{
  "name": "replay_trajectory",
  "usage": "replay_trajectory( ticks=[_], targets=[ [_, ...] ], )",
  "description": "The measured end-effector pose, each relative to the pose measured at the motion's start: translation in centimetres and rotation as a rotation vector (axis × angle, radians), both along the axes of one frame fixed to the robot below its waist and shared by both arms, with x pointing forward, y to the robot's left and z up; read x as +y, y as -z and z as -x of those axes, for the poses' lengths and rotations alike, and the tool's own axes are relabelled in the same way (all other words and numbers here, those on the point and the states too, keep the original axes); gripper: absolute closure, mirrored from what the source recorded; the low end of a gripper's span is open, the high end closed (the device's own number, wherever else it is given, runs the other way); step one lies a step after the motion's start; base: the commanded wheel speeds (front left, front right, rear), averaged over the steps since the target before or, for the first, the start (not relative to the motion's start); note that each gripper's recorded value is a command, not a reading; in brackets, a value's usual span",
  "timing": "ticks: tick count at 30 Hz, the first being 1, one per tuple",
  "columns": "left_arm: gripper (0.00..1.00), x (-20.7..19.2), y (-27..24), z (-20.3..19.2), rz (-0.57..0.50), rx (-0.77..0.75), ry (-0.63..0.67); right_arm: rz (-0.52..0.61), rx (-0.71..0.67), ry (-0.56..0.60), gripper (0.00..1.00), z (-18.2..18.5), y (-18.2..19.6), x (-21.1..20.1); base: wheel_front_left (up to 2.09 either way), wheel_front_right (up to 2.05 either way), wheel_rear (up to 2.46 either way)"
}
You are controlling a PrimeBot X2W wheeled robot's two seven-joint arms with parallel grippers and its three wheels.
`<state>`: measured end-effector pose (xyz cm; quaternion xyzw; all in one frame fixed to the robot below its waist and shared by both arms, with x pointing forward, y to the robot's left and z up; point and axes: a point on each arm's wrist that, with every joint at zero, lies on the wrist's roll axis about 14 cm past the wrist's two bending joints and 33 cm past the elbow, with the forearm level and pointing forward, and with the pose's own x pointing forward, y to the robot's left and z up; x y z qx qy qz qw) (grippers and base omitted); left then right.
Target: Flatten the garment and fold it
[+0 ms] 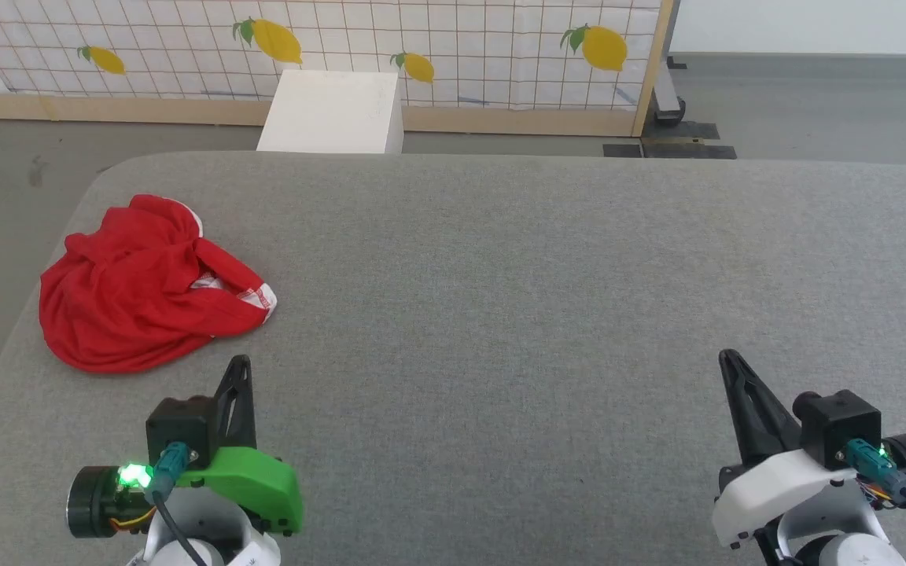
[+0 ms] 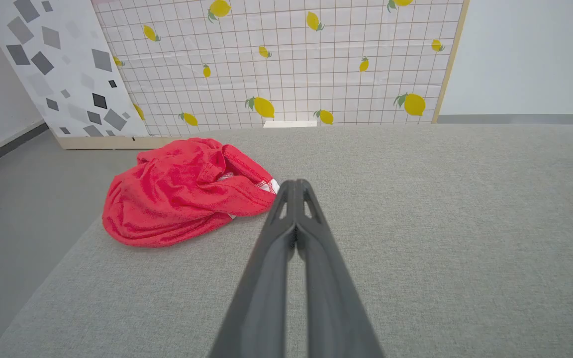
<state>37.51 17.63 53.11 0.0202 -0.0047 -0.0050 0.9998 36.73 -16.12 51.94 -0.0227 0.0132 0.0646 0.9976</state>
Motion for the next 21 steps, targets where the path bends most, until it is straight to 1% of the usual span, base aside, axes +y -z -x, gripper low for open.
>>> replay_trajectory(
  ticks=[15, 16, 21],
  targets=[
    [1.00, 0.01, 0.00, 0.00, 0.000, 0.000, 0.000, 0.000, 0.000, 0.000, 1.00, 0.00, 0.00, 0.00, 0.00, 0.00, 0.00],
    [0.00, -0.01, 0.00, 0.00, 0.001, 0.000, 0.000, 0.000, 0.001, 0.000, 0.00, 0.01, 0.02, -0.01, 0.00, 0.00, 0.00],
    [0.00, -0.14, 0.01, 0.00, 0.006, 0.000, 0.004, 0.000, 0.002, 0.001, 0.00, 0.02, 0.05, -0.04, 0.00, 0.00, 0.00]
  ],
)
